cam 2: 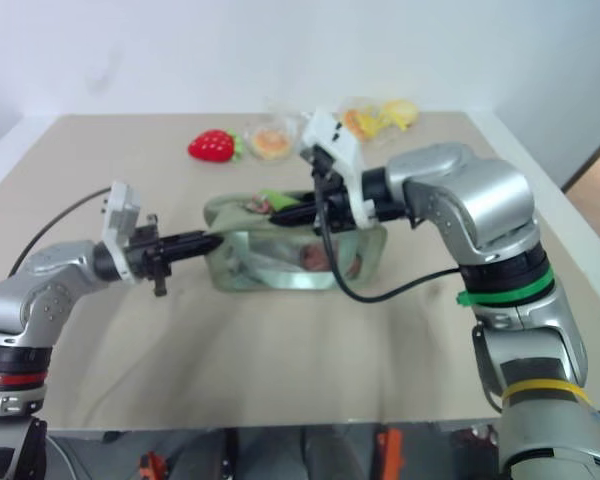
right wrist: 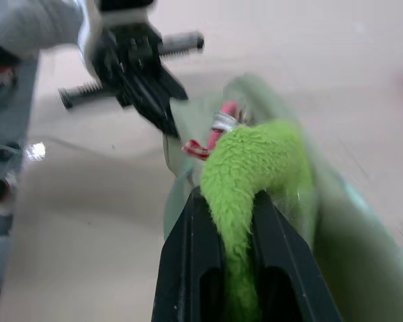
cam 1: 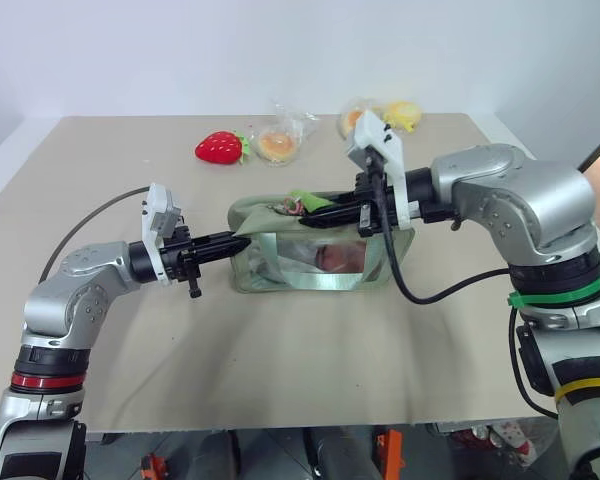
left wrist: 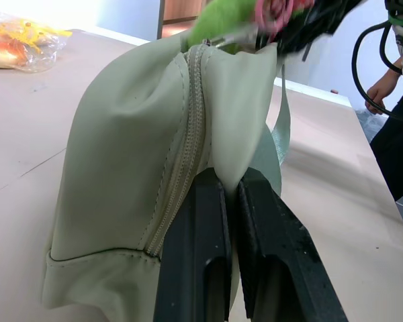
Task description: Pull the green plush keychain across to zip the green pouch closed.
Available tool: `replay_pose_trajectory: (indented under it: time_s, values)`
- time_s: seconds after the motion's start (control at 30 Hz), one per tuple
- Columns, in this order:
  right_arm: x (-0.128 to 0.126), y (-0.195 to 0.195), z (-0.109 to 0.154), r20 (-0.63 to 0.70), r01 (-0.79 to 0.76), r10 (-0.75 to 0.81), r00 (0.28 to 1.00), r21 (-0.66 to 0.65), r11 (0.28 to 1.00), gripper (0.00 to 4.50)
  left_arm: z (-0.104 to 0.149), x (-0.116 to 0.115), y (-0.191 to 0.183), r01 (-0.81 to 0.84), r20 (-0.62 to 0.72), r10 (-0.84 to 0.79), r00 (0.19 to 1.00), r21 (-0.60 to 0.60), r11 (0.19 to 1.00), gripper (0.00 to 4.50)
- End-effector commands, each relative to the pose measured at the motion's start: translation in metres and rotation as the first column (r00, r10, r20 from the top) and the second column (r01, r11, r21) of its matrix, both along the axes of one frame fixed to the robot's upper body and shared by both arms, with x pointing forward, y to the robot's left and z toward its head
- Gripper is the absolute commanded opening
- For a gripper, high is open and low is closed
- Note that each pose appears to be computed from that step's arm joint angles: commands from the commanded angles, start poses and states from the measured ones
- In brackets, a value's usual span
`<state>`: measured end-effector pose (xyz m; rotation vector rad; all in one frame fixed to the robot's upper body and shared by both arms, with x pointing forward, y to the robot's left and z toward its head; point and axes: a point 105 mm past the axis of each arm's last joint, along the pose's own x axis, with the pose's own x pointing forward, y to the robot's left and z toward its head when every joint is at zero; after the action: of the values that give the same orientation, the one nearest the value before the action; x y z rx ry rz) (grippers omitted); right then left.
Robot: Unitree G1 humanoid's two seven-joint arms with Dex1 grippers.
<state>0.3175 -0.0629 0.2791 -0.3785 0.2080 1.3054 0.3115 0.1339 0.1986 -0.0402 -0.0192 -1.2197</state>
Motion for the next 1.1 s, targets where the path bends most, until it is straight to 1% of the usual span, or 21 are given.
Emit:
replay_pose_trajectory:
  time_s: [0.03, 0.17, 0.3, 0.7, 0.8, 0.93, 1.07, 1.1]
  values:
    - [-0.003, -0.007, 0.041, 0.062, -0.011, 0.005, 0.998, 0.102, 0.995, 0.06, -0.002, -0.001, 0.000, 0.002, -0.005, -0.002, 1.000, 0.010, 1.000, 0.00]
    - [-0.005, -0.010, 0.048, 0.056, -0.029, 0.022, 0.998, 0.127, 0.991, 0.06, -0.002, 0.000, 0.000, 0.003, -0.006, -0.003, 1.000, 0.010, 1.000, 0.00]
    - [0.000, -0.015, 0.053, 0.073, 0.000, -0.010, 0.997, 0.141, 0.990, 0.06, -0.002, 0.001, 0.000, 0.003, -0.004, -0.003, 1.000, 0.009, 1.000, 0.00]
    - [0.000, -0.020, 0.049, 0.125, -0.010, -0.004, 0.992, 0.110, 0.994, 0.06, -0.002, 0.001, -0.001, 0.004, -0.004, -0.004, 1.000, 0.010, 1.000, 0.00]
    - [0.010, -0.039, 0.044, 0.139, 0.044, -0.055, 0.989, 0.080, 0.996, 0.06, -0.003, 0.001, -0.001, 0.001, -0.007, -0.001, 1.000, 0.010, 1.000, 0.00]
    - [0.007, -0.067, 0.035, 0.173, 0.041, -0.043, 0.984, 0.015, 0.999, 0.06, -0.004, 0.001, -0.001, -0.001, -0.010, 0.001, 1.000, 0.008, 1.000, 0.00]
    - [0.010, -0.106, 0.032, 0.278, 0.121, -0.086, 0.957, -0.111, 0.986, 0.06, -0.004, 0.000, -0.001, 0.001, -0.015, -0.001, 1.000, 0.008, 1.000, 0.00]
    - [0.012, -0.118, 0.030, 0.322, 0.160, -0.099, 0.942, -0.169, 0.972, 0.06, -0.005, 0.000, 0.000, 0.001, -0.016, -0.001, 1.000, 0.008, 1.000, 0.00]
